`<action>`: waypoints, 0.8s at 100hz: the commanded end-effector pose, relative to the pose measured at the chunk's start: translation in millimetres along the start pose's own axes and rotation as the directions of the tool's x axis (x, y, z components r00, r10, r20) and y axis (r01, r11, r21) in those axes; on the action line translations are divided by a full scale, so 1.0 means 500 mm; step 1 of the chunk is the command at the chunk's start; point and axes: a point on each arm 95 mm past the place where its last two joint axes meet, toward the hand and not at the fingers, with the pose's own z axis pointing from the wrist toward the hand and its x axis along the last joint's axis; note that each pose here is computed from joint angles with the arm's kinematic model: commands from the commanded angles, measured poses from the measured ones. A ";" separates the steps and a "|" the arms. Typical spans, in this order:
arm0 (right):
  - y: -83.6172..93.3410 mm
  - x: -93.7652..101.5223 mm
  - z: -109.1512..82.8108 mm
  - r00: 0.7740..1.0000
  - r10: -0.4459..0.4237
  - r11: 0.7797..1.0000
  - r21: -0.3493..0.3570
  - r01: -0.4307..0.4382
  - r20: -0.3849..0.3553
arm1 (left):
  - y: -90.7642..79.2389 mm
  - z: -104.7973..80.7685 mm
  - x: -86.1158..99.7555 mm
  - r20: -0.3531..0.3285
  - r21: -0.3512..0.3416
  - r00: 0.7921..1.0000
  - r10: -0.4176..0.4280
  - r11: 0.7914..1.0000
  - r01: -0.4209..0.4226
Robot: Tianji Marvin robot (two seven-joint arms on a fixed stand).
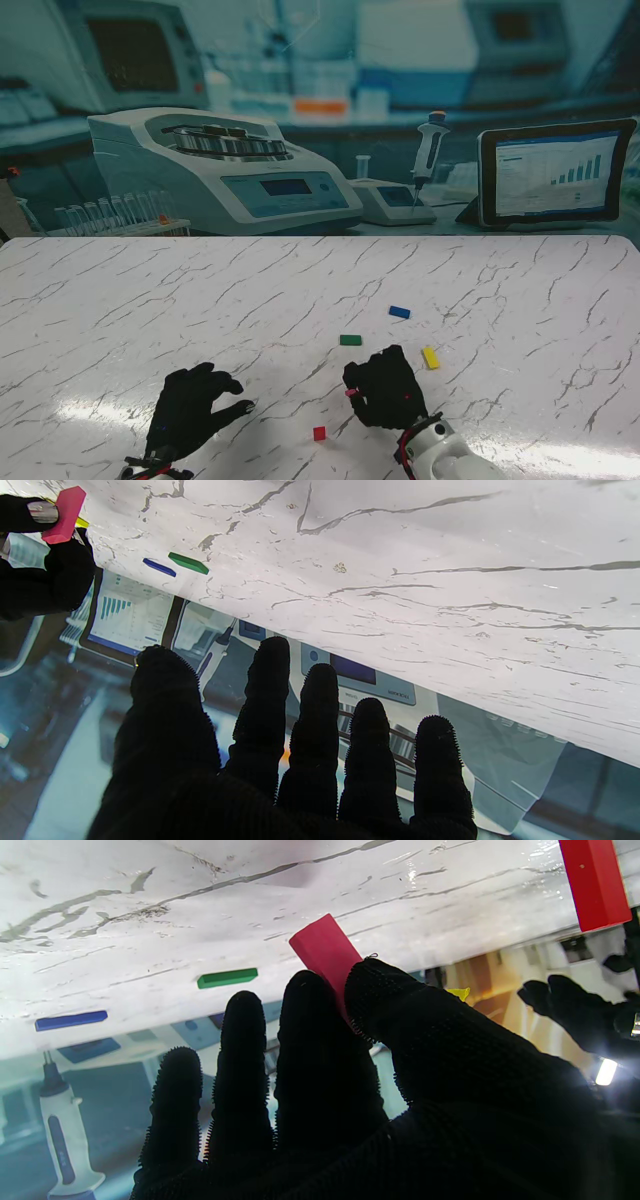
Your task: Arrange dominoes in a row
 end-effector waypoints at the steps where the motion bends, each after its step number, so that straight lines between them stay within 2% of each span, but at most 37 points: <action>1: -0.004 0.013 -0.004 1.000 0.020 1.000 -0.002 -0.020 -0.003 | 0.007 -0.005 0.006 -0.020 -0.016 1.000 -0.017 1.000 0.016; 23: -0.006 0.021 -0.005 0.999 0.034 0.999 -0.010 -0.034 -0.013 | 0.008 -0.005 0.006 -0.022 -0.014 1.000 -0.013 1.000 0.013; 45: -0.006 0.045 0.001 0.999 0.037 0.999 -0.014 -0.037 -0.035 | 0.007 -0.006 0.006 -0.025 -0.012 1.000 -0.010 1.000 0.009; 80: -0.024 0.075 0.012 0.997 0.052 0.999 -0.006 -0.053 -0.051 | 0.007 -0.009 0.006 -0.027 -0.009 1.000 -0.006 1.000 0.005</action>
